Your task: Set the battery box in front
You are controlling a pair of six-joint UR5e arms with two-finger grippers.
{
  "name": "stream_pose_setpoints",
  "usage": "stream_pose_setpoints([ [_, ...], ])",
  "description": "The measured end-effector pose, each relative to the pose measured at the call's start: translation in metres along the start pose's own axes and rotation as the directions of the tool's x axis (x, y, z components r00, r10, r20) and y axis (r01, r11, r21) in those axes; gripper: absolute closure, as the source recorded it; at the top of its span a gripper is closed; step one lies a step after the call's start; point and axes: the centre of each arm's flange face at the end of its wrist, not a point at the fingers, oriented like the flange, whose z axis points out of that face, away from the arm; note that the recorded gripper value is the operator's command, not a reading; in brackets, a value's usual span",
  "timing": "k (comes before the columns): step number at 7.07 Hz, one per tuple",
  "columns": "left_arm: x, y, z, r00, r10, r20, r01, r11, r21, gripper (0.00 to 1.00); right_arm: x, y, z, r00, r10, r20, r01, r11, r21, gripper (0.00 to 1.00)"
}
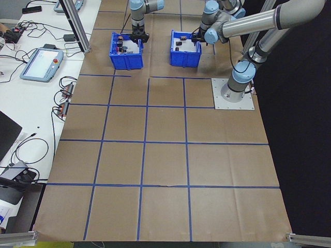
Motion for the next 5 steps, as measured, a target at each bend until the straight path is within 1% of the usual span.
stream_pose_setpoints([
  [1, -0.001, -0.001, 0.003, 1.000, 0.002, 0.002, -0.002, 1.000, 0.003, 1.00, 0.001, 0.003, -0.009, 1.000, 0.003, -0.015, -0.003, 1.000, 0.003, 0.97],
  [2, 0.000, -0.001, 0.002, 1.000, 0.003, -0.009, -0.003, 1.000, -0.003, 1.00, 0.003, 0.011, -0.023, 0.999, 0.012, -0.037, -0.012, 1.000, -0.001, 0.97],
  [3, 0.002, 0.000, 0.000, 0.999, 0.005, -0.033, -0.005, 1.000, -0.007, 1.00, 0.008, 0.030, -0.039, 0.998, 0.030, -0.059, -0.031, 0.999, -0.010, 0.97],
  [5, 0.009, -0.001, -0.010, 0.994, 0.016, -0.108, -0.014, 1.000, 0.019, 1.00, 0.028, 0.101, -0.069, 0.994, 0.071, -0.085, -0.073, 0.997, -0.021, 0.97],
])
